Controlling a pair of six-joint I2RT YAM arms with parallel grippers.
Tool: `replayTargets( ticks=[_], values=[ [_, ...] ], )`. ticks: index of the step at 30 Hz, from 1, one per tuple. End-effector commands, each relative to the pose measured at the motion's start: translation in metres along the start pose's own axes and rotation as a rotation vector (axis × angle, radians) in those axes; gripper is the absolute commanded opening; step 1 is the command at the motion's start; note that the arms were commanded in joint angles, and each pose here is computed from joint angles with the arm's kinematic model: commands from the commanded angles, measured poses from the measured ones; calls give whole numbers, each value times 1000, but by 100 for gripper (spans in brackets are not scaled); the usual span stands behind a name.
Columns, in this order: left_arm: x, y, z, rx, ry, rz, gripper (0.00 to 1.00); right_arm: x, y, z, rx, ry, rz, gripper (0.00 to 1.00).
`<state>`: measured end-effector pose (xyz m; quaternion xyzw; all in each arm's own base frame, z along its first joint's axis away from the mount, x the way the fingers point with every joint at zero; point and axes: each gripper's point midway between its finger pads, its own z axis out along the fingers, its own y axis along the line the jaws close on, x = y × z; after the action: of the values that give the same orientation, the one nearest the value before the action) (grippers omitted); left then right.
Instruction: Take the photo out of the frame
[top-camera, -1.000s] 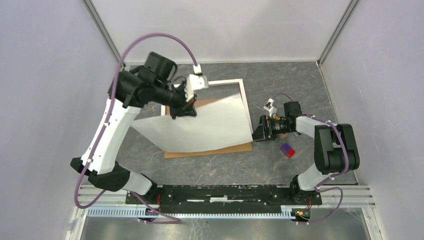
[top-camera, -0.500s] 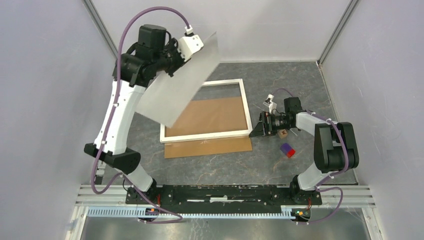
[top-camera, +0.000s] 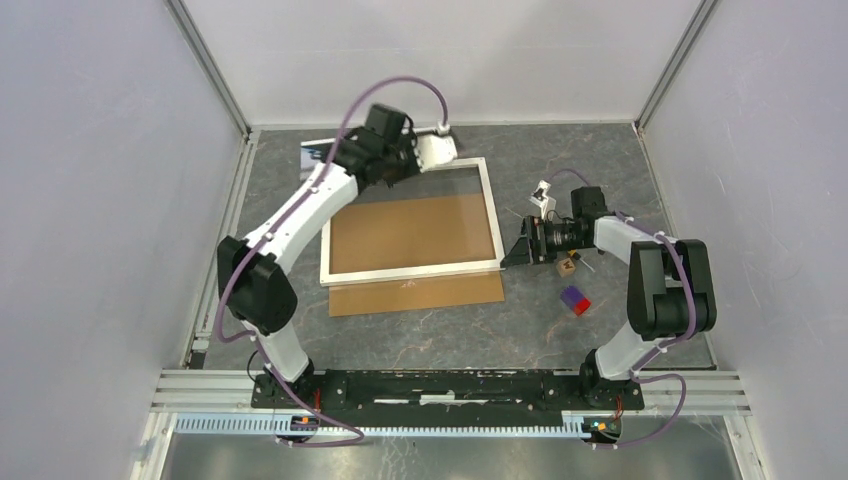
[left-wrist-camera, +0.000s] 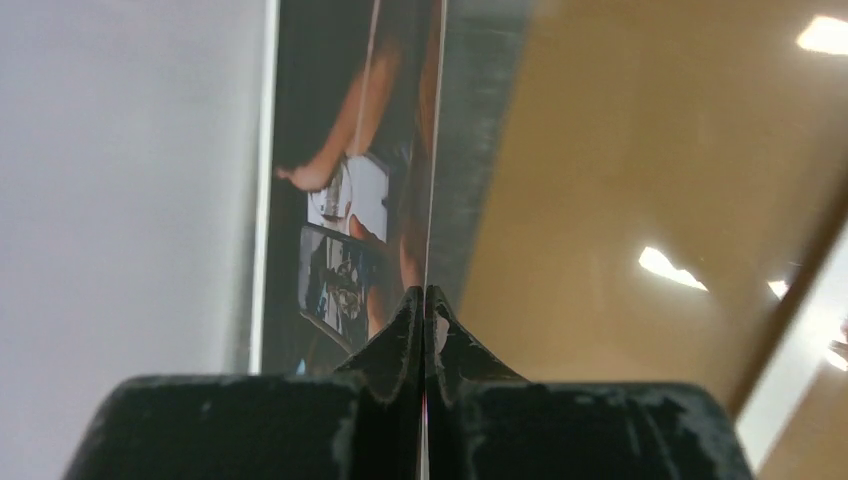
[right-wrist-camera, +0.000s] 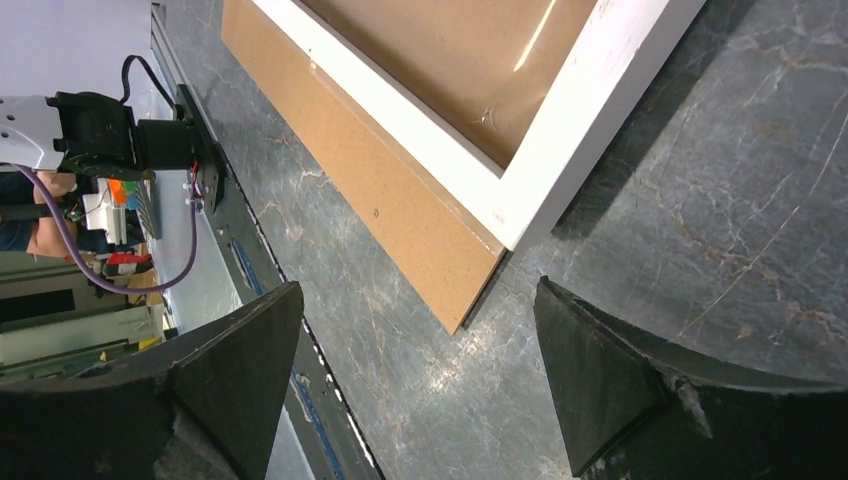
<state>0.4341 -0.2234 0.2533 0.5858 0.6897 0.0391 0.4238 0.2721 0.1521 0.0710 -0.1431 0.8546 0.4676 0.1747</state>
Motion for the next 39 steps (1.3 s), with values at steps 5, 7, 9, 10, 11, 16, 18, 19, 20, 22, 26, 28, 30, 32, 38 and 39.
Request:
replayTargets(
  ticks=[5, 7, 9, 10, 11, 16, 18, 19, 20, 22, 26, 28, 30, 32, 38, 39],
  values=[
    [22, -87, 67, 146, 11, -37, 2, -9, -5, -1, 5, -3, -26, 91],
    [30, -105, 77, 190, 28, -75, 2, -9, -6, -1, 6, -2, -23, 91],
    [37, -121, 85, 228, 33, -125, 2, -8, -7, -1, 5, -1, -17, 91],
    [39, -130, 87, 258, 30, -140, 2, -8, -7, 0, 5, -1, -17, 91],
    [41, -142, 88, 296, 31, -143, 2, -7, -7, 0, 5, 1, -13, 91],
    [51, -188, 84, 409, 38, -112, 2, -6, -9, 1, 9, 6, -8, 91],
    [55, -203, 80, 436, 48, -104, 2, -6, -9, 1, 10, 6, -7, 91],
    [56, -208, 79, 445, 55, -103, 2, -5, -10, 1, 12, 6, -5, 91],
    [58, -214, 77, 455, 59, -103, 2, -5, -10, 1, 12, 7, -3, 91],
    [60, -224, 75, 476, 67, -100, 2, -5, -10, 1, 13, 6, 0, 91],
    [64, -239, 71, 507, 76, -88, 2, -5, -11, 2, 12, 8, 8, 91],
    [63, -245, 68, 520, 78, -84, 2, -5, -12, 2, 12, 8, 10, 91],
    [62, -252, 64, 538, 76, -85, 2, -4, -11, 3, 11, 11, 11, 91],
    [60, -260, 59, 554, 75, -81, 2, -4, -12, 3, 11, 11, 11, 91],
    [58, -274, 49, 576, 94, -105, 2, -4, -12, 3, 11, 10, 10, 91],
    [59, -276, 47, 581, 101, -114, 2, -4, -12, 3, 11, 11, 11, 91]
  ],
)
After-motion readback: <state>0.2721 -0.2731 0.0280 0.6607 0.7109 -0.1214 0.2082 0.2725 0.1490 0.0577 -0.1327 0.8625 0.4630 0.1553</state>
